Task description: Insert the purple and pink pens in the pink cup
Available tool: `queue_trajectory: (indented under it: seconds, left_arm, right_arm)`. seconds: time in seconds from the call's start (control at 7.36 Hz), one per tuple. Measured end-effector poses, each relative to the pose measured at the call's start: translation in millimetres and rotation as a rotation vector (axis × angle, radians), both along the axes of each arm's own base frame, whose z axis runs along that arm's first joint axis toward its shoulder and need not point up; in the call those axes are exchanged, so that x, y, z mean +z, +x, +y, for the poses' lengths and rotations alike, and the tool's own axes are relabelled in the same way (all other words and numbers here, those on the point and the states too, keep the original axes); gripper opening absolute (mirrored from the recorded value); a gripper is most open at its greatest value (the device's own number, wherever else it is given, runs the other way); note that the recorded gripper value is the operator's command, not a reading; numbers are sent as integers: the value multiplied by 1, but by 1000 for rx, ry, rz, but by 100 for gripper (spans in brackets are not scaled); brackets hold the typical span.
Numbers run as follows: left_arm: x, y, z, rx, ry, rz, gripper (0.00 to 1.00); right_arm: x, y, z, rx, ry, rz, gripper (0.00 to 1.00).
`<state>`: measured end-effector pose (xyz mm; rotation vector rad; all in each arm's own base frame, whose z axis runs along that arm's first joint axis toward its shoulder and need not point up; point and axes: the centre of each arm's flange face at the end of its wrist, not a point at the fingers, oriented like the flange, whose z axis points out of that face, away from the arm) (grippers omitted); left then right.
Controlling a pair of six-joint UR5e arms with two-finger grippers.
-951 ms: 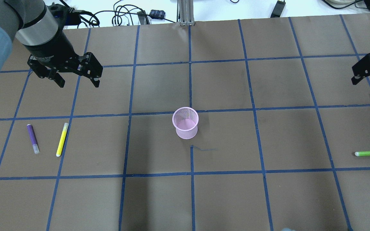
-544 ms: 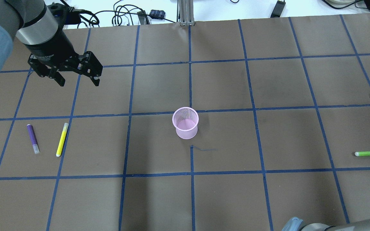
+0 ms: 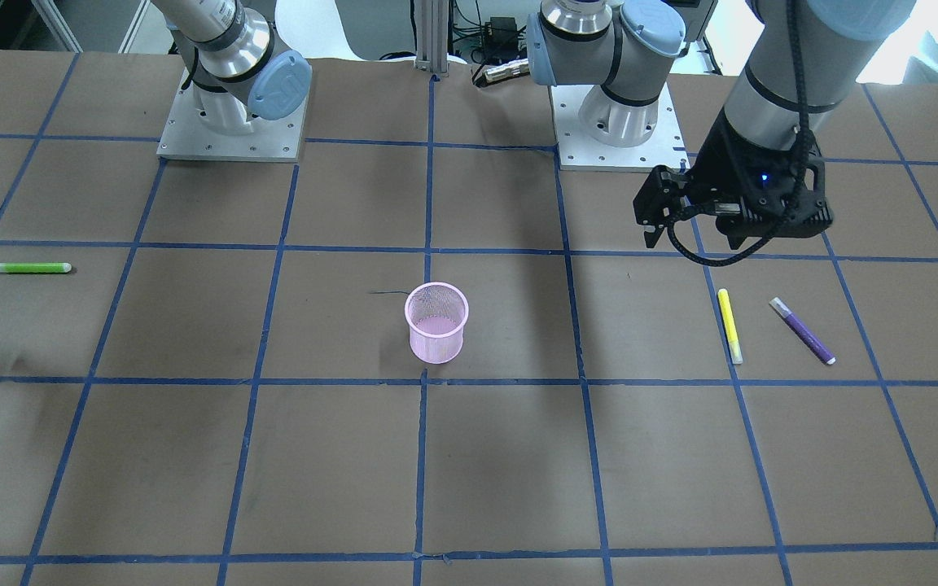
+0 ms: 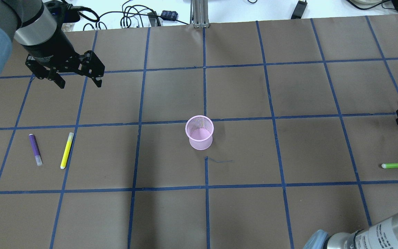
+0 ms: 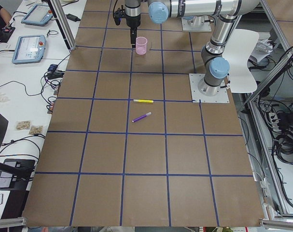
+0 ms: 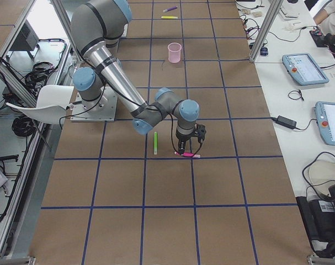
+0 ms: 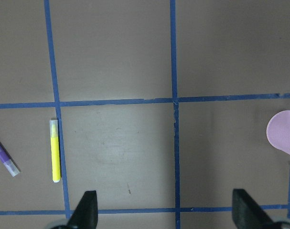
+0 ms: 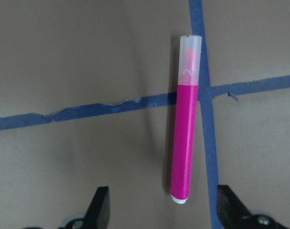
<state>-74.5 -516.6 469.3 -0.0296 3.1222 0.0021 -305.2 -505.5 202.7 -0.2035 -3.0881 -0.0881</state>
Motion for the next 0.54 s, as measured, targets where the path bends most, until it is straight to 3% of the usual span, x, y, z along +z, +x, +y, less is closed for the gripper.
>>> queue_trajectory:
  seconds: [0.27, 0.54]
  left_arm:
    - [-14, 57, -11, 110, 18, 4, 100]
    - [-49, 151, -20, 273, 21, 8, 100]
  right_arm:
    - [-16, -6, 3, -1, 48, 16, 50]
    - [-21, -7, 4, -1, 63, 19, 47]
